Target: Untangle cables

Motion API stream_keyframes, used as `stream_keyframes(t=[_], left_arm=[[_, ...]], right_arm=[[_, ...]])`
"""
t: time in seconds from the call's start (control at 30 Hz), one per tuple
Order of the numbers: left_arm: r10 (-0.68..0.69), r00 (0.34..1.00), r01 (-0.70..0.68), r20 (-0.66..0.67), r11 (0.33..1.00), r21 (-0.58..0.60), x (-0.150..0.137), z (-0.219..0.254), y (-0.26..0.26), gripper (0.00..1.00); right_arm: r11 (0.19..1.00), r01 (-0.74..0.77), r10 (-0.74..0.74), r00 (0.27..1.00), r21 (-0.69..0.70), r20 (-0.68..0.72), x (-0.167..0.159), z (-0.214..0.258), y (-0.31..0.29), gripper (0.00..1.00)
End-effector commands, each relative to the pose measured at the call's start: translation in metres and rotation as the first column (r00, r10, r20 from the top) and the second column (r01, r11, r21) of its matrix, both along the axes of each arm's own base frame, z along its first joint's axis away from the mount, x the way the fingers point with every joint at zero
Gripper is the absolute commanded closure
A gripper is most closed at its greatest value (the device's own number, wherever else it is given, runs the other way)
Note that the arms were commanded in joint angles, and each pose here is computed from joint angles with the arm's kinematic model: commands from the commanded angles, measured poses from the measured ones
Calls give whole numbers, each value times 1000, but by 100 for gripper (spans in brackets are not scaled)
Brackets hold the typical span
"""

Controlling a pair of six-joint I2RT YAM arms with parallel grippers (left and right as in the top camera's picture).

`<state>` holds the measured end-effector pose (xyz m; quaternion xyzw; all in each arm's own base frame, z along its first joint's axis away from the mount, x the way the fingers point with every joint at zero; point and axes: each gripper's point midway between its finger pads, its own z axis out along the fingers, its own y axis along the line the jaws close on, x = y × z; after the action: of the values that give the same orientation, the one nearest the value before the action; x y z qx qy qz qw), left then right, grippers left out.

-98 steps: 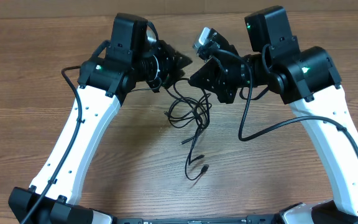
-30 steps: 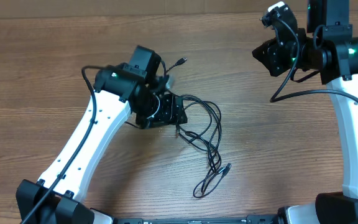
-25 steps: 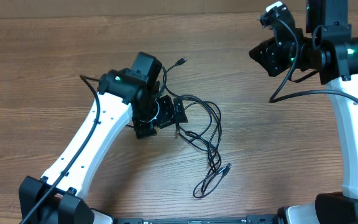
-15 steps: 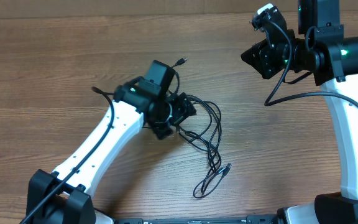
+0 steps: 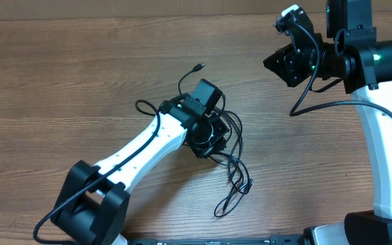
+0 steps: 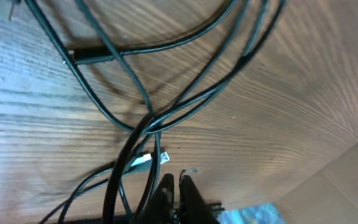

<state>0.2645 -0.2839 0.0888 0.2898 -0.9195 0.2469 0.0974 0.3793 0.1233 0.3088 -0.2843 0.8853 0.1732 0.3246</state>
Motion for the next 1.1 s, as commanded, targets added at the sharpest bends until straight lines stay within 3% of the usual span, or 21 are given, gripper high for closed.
stream_keyframes(t=[0.0, 0.07, 0.13, 0.2, 0.53, 0.83, 0.87, 0.9, 0.93, 1.07], left_arm=[[-1, 998, -2, -57, 999, -43, -5, -1, -4, 68], [-22, 999, 20, -34, 998, -54, 1, 0, 1, 29], [-83, 997, 83, 5, 992, -91, 6, 3, 5, 9], [-143, 989, 147, 43, 981, -127, 11, 6, 13, 2], [-37, 979, -7, -202, 977, -215, -1, 18, 61, 2], [-20, 941, -44, -339, 983, -180, -31, 21, 32, 7], [-21, 945, -42, -325, 981, -187, -30, 21, 24, 14], [-32, 957, -29, -288, 978, -205, -25, 21, 15, 67], [-47, 970, -9, -239, 974, -228, -19, 22, 8, 96], [-98, 992, 68, -75, 941, -332, 8, 34, -3, 96]], right_arm=[[1000, -1, 1, 1000, 10, -7, 0, 0, 2, 77], [1000, -1, 1, 1000, 10, -7, 0, 0, 2, 77], [1000, 0, 0, 1000, 9, -7, 0, 0, 1, 77], [1000, -6, 6, 1000, 6, -2, 0, 0, 1, 77], [1000, -4, 4, 1000, 6, 6, 1, 1, 1, 76], [1000, -4, 4, 1000, 7, 2, 1, 0, 1, 76], [1000, -4, 4, 1000, 6, -2, 0, 0, 1, 76], [1000, -4, 4, 1000, 6, -6, -1, -1, 1, 76], [1000, -4, 4, 1000, 5, -12, -2, -2, 1, 76], [1000, -4, 4, 1000, 5, -17, -3, -2, 1, 76]])
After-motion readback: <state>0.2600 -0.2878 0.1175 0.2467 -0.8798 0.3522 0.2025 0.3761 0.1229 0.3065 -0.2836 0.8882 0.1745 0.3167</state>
